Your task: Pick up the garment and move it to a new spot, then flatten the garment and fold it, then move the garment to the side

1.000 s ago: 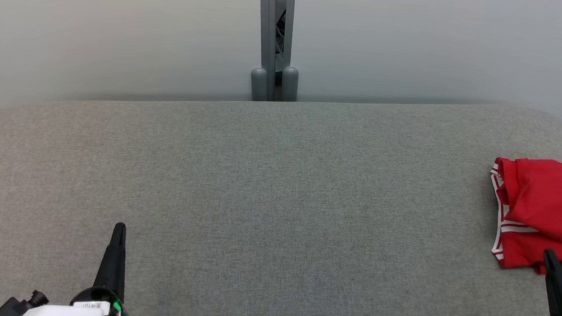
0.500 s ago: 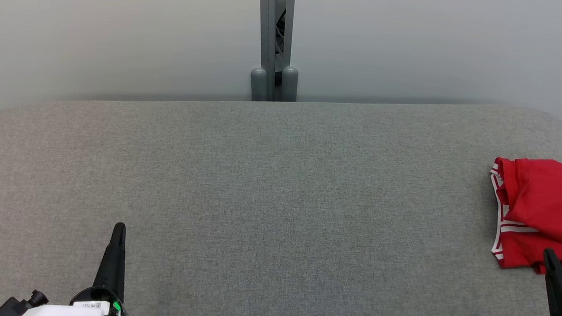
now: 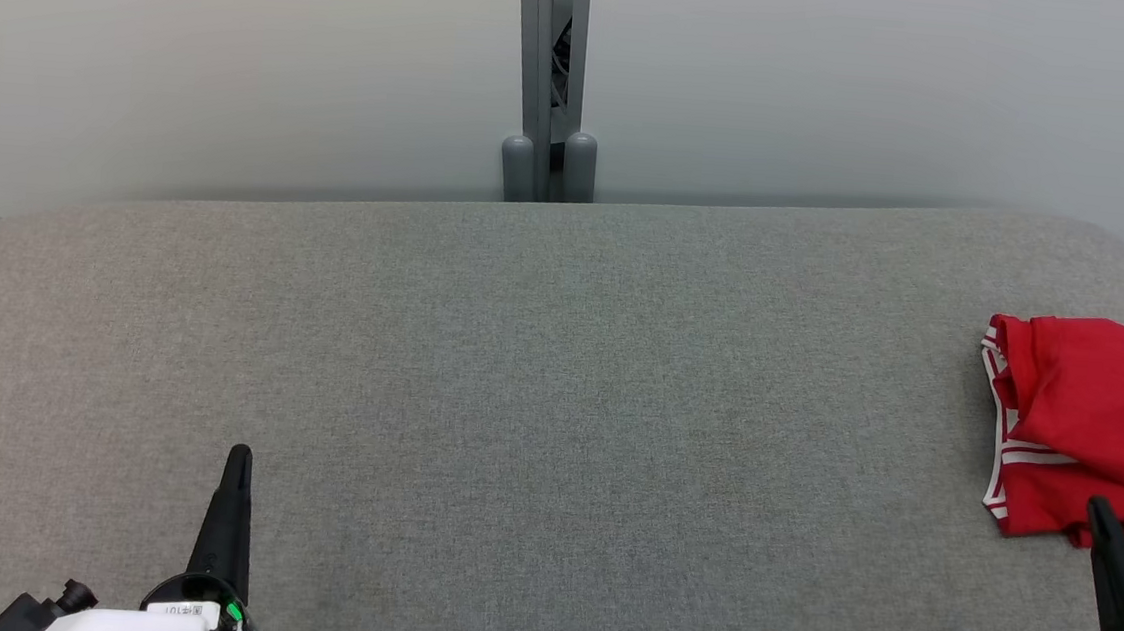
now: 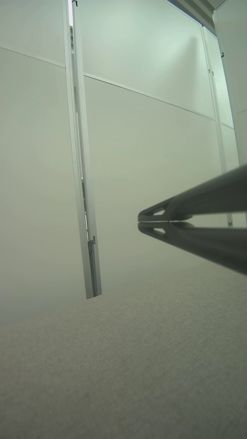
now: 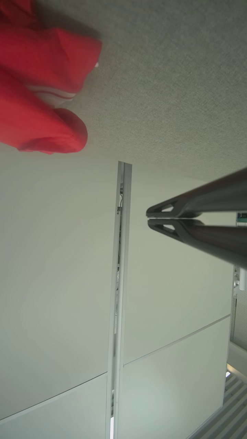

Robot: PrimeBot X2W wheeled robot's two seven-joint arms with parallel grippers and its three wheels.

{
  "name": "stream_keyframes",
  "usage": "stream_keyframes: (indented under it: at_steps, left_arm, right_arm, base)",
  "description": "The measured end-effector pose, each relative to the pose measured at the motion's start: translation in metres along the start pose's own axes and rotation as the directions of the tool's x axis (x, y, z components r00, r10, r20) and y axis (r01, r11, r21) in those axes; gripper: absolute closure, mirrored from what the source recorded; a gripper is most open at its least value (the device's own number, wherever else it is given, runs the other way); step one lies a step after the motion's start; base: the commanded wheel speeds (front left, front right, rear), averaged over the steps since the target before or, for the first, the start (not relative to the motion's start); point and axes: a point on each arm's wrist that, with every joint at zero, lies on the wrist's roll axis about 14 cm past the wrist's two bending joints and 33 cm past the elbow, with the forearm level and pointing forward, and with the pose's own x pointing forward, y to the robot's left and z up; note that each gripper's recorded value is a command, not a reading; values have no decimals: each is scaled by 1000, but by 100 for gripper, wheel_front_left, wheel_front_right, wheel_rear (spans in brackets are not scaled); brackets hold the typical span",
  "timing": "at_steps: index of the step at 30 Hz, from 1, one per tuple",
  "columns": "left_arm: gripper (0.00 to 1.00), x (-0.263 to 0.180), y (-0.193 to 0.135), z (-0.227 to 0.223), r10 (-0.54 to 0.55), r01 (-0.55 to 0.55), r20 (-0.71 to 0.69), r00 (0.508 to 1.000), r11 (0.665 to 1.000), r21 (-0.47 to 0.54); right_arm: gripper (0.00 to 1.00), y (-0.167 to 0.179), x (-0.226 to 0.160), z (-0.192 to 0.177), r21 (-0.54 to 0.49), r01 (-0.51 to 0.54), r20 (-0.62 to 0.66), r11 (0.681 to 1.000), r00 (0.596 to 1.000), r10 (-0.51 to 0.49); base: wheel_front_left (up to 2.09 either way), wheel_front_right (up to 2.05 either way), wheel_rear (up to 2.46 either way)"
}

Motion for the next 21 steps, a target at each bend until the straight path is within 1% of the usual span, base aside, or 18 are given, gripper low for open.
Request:
stream_keyframes:
  at_steps: [21]
  left_arm:
    - [100,0,0,0,0,0,0,1000,1000,0]
  right_arm:
    - [100,0,0,-1,2,0,-3,1000,1000,0]
  base:
    - [0,0,0]
